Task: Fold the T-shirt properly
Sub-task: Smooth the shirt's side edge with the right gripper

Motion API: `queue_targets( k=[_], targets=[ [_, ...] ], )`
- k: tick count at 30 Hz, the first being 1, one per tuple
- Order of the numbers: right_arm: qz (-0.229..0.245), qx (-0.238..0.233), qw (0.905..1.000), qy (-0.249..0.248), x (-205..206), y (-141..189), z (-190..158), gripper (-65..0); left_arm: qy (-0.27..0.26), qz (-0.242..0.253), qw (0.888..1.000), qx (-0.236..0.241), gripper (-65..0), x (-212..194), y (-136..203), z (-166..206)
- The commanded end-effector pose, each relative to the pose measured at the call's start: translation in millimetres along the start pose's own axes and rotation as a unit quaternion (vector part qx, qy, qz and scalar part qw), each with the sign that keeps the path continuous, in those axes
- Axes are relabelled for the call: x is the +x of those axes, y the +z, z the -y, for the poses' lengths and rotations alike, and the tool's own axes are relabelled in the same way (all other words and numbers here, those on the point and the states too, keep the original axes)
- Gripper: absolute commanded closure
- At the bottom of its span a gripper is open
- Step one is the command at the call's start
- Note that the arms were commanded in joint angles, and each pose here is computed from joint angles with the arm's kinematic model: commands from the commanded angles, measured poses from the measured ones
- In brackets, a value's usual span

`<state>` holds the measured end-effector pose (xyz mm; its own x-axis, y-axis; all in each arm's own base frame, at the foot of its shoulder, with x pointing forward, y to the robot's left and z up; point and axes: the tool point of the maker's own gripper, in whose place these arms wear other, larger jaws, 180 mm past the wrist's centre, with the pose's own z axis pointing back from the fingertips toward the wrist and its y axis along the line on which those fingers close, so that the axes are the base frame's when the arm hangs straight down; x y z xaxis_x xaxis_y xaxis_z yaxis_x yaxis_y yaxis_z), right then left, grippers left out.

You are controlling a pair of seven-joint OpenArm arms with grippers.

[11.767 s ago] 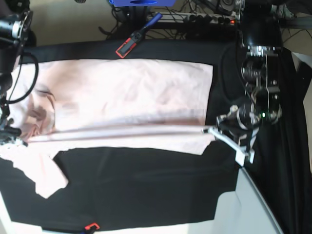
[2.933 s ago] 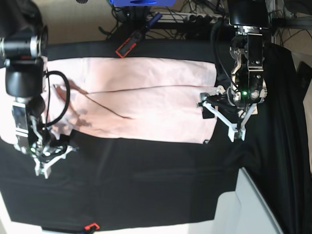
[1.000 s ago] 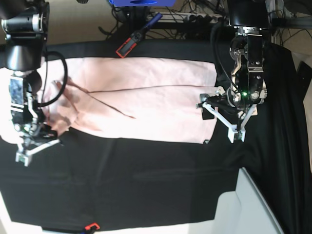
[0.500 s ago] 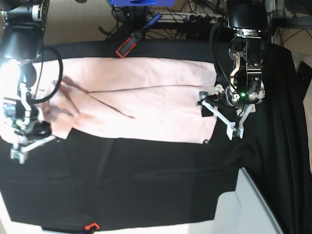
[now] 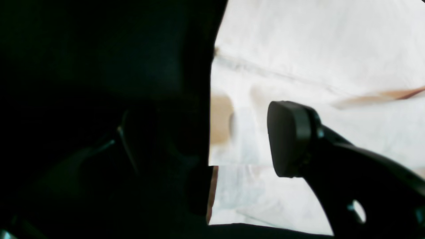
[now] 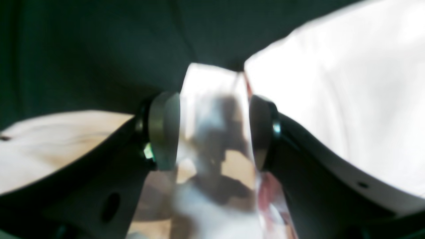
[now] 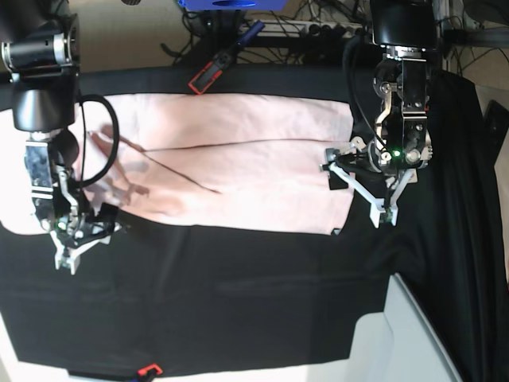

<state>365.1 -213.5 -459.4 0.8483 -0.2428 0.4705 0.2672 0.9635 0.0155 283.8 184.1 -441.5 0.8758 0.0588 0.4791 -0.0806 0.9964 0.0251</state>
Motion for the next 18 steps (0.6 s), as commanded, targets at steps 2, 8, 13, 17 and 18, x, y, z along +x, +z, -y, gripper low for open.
queue_targets(
  k=[2, 8, 13, 17, 18],
  targets=[
    [0.029, -0.005, 0.9995, -0.003, 22, 1, 4, -32.5, -0.002, 0.022, 1.0, 0.0, -50.9, 15, 4, -1],
    [0.023, -0.008, 0.9997, -0.003, 13, -8, 5, -32.5, -0.002, 0.023, 1.0, 0.0, -50.9, 16, 4, -1],
    [0.026, -0.003, 0.9996, -0.005, 19, -6, -1, -32.5, -0.001, 0.024, 1.0, -0.002, -50.9, 17, 4, 0],
    [0.025, 0.002, 0.9997, -0.006, 19, -6, -7, -32.5, -0.002, 0.023, 1.0, 0.0, -50.9, 17, 4, -1],
    [0.029, 0.004, 0.9996, -0.006, 23, -5, -9, -32.5, -0.002, 0.023, 1.0, 0.001, -50.9, 17, 4, -1]
  ],
)
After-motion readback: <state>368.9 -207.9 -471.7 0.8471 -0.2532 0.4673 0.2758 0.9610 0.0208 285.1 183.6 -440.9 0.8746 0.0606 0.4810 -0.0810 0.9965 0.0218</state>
